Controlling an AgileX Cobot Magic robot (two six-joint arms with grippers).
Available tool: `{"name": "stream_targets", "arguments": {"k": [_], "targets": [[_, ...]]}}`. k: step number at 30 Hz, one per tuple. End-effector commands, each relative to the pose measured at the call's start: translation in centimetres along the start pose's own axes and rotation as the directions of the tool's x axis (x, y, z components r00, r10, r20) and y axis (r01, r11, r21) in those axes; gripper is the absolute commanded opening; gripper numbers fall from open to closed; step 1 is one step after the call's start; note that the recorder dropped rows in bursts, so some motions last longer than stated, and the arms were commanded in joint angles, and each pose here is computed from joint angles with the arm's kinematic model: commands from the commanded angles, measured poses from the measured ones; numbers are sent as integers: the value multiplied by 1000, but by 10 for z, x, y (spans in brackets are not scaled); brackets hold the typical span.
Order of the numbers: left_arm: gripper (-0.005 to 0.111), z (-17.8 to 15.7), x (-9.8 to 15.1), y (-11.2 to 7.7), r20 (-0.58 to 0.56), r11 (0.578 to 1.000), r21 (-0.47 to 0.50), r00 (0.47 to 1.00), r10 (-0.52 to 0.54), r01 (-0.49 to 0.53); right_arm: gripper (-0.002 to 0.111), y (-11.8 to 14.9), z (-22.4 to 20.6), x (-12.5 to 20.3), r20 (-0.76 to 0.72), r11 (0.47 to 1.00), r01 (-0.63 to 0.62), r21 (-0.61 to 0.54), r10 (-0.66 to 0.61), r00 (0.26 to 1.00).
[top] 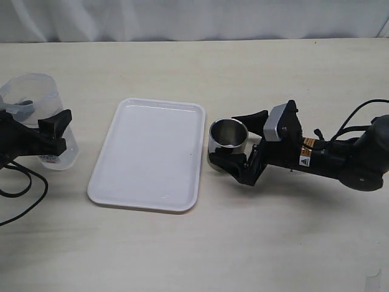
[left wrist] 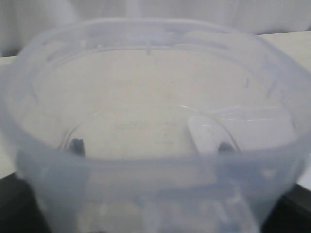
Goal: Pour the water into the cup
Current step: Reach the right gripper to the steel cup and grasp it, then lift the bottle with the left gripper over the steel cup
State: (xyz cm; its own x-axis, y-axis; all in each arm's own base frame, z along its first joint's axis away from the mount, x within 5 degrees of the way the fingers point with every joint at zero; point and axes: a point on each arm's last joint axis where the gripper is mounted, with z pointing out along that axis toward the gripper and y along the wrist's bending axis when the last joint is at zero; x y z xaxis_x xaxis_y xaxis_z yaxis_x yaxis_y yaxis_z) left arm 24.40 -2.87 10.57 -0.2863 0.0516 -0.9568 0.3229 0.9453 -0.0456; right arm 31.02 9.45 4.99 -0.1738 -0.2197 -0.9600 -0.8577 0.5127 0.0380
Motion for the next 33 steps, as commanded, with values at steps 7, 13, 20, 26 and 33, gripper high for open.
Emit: {"name": "stream_targets", "arguments": {"k": [7, 13, 20, 26, 33], "targets": [[0, 7, -7, -2, 36, 998, 48, 999, 26, -27, 97, 7, 10, 2, 12, 997, 64, -37, -63, 998], [0, 7, -7, -2, 36, 998, 48, 999, 26, -27, 97, 6, 10, 1, 13, 998, 60, -27, -60, 998], [0, 8, -8, -2, 41, 998, 49, 999, 28, -30, 97, 5, 10, 1, 15, 998, 55, -15, -55, 998], [0, 8, -8, -2, 41, 998, 49, 999, 28, -30, 94, 4, 10, 1, 16, 999, 51, -3, -51, 999], [0, 9, -9, -1, 45, 998, 51, 999, 28, -31, 55, 4, 10, 1, 15, 999, 53, -9, -53, 998]]}}
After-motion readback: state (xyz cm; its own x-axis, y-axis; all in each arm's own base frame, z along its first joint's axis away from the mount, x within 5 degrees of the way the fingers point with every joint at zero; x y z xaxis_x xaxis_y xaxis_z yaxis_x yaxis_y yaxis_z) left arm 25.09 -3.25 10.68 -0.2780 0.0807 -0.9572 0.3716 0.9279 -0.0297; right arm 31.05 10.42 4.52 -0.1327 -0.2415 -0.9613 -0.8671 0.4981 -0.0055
